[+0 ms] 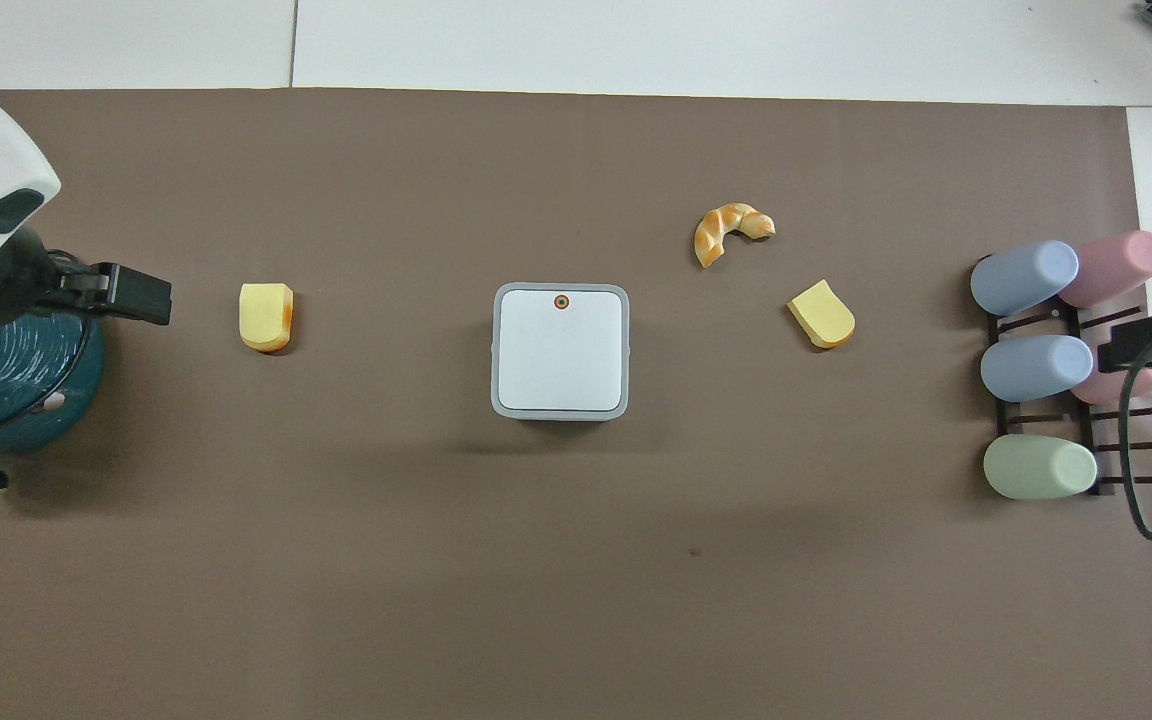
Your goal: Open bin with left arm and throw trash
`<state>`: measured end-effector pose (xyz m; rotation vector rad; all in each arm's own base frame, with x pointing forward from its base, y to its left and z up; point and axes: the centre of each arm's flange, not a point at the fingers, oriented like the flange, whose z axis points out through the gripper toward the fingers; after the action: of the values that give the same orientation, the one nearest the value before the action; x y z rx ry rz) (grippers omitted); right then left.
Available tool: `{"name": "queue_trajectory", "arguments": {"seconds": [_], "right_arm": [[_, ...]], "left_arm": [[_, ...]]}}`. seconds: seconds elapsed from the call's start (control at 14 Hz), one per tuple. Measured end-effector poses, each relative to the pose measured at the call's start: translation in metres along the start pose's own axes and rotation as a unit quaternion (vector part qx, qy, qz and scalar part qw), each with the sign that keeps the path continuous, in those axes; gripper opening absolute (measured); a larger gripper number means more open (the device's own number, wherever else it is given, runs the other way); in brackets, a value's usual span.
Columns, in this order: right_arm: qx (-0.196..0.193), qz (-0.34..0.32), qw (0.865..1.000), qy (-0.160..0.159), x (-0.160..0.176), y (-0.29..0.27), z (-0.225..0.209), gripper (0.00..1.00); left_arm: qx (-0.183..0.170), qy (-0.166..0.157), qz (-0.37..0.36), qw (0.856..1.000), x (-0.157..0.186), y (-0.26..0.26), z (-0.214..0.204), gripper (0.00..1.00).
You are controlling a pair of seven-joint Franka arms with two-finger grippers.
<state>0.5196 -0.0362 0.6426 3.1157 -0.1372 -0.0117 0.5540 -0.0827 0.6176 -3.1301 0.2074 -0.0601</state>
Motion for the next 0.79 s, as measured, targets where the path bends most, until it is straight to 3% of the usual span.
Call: {"name": "queue_trajectory", "arguments": {"seconds": [0.79], "right_arm": [[0.0,0.0,1.0,0.0,-0.0001,0.0,-0.0002,1.0]], "left_arm": [[-0.005,0.0,0.001,1.0,0.0,0.0022,-0.0001,1.0]]}}
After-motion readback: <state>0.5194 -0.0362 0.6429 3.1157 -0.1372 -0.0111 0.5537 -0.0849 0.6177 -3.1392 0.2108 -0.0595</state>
